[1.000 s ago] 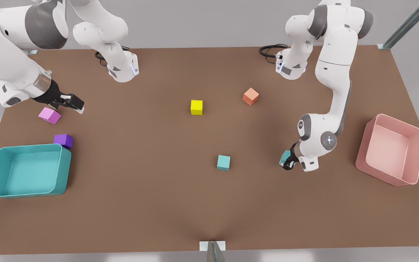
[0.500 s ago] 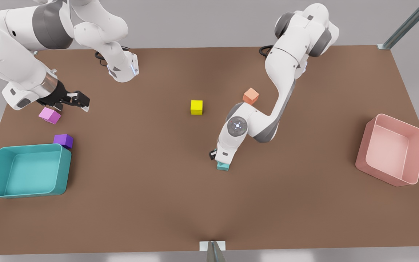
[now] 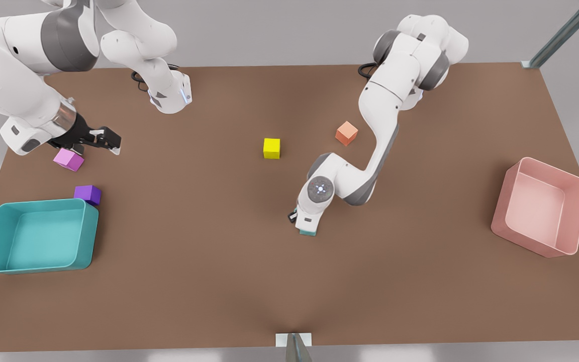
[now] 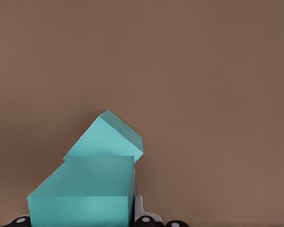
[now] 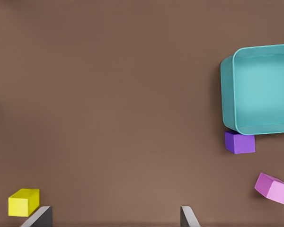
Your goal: Stack the two blue cubes on top of each other
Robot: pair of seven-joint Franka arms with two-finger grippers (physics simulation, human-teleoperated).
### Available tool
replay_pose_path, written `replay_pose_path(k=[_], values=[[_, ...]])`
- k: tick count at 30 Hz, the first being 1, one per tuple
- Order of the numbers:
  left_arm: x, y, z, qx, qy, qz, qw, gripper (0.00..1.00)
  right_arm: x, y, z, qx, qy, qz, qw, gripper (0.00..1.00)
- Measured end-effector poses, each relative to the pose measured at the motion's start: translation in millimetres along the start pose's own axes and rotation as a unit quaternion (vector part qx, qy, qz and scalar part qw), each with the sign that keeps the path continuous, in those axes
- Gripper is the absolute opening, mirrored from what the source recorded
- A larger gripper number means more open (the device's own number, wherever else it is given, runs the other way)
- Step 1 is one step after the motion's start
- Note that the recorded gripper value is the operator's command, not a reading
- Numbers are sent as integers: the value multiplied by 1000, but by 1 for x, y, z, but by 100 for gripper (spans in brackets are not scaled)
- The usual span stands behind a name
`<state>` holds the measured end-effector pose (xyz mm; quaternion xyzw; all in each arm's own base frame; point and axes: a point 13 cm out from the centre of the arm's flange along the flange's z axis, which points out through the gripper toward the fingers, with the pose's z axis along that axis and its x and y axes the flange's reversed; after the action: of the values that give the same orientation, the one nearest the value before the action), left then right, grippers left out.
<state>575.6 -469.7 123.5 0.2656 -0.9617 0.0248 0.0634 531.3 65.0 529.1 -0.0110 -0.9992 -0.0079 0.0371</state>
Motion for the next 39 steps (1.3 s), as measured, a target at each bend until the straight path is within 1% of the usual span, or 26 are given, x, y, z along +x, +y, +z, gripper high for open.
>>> replay_pose_path(k=[4,13,25,34,35,36,37,38,39], values=[[-4,-6,-2,6,-1,-6,1000,49,-7,1,14,3,13,-3,1000,100],[-31,5,-6,8,-1,-34,999,49,-10,25,23,7,18,-28,999,100],[-33,16,-3,-9,6,-46,999,50,-23,21,29,14,22,-28,999,100],[-36,18,-2,-12,7,-55,998,51,-29,21,43,26,36,-31,999,100],[-37,19,-3,-11,7,-57,998,53,-29,20,44,27,36,-31,998,100],[-38,19,-3,-11,7,-59,998,59,-29,20,44,28,38,-31,998,100],[-39,20,-3,-11,7,-60,998,96,-28,20,44,28,39,-31,998,100],[-39,19,-3,-10,7,-61,998,100,-28,20,44,29,39,-32,998,100],[-39,19,-3,-10,8,-61,998,100,-28,20,46,29,42,-32,998,100]])
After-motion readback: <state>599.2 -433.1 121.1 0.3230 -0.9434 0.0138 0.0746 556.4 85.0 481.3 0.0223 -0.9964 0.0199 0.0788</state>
